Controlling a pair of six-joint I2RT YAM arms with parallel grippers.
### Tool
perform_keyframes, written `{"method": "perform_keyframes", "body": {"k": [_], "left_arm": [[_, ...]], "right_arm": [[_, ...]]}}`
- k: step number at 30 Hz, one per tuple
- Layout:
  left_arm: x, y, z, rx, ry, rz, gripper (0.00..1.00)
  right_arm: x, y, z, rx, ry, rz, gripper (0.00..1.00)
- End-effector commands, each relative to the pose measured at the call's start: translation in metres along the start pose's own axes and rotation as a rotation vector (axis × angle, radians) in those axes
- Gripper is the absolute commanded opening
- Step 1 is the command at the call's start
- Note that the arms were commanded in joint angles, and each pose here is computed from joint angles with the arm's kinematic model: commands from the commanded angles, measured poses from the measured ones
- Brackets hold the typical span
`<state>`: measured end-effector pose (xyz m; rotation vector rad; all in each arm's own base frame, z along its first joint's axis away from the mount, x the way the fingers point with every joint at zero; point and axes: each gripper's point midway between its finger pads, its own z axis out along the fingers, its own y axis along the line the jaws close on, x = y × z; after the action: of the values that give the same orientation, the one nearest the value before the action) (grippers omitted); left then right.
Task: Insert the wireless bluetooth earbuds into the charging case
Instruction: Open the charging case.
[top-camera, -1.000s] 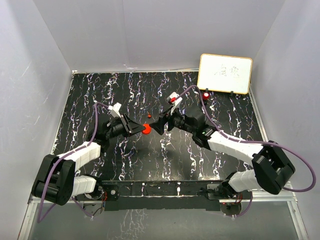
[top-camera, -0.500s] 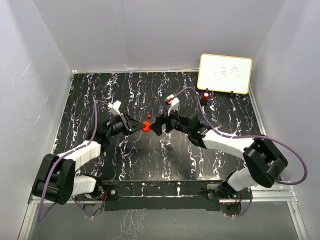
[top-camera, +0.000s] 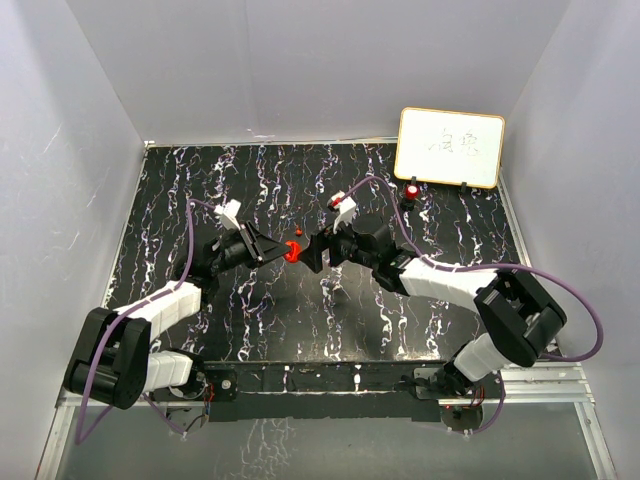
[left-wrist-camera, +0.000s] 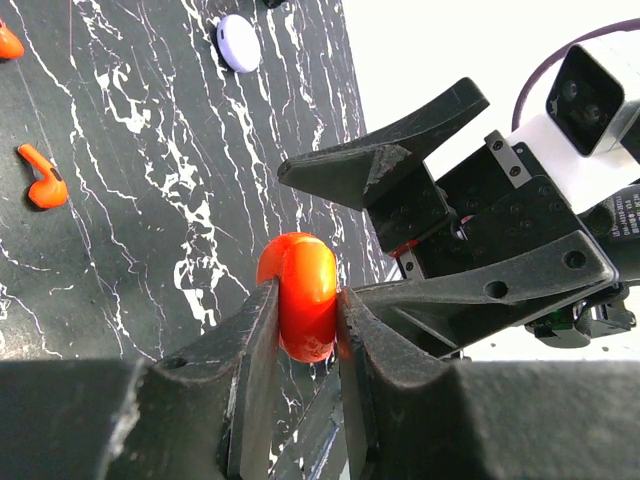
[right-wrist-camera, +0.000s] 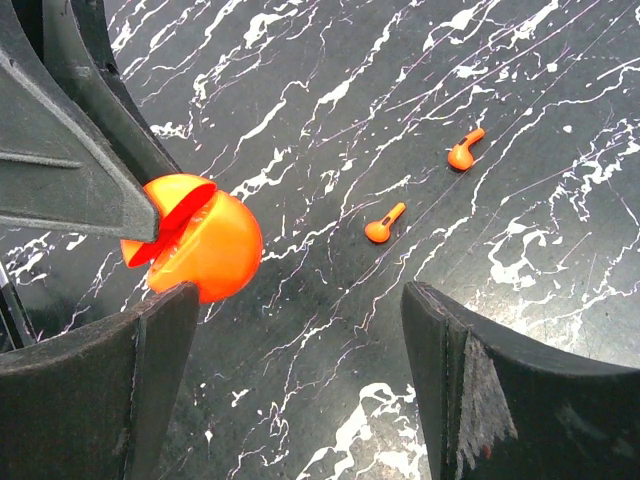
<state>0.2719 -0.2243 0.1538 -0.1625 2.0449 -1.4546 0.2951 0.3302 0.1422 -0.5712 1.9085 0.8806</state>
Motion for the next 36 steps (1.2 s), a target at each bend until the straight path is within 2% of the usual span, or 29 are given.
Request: {"method": "perform_keyframes", "body": {"k": [1,36], "left_arm": [[-0.006,-0.029,-0.002,0.103,-0.008,0.038,0.0],[-0.001,-0.024,-0.001,0.1,0.019,0.017,0.0]], "right_arm": [[-0.033,0.011,0.009,-0.033,-0.098,-0.01,0.8],[-0.048,0.007,0.033,-0.026,-0.113,-0.024,0.81]]}}
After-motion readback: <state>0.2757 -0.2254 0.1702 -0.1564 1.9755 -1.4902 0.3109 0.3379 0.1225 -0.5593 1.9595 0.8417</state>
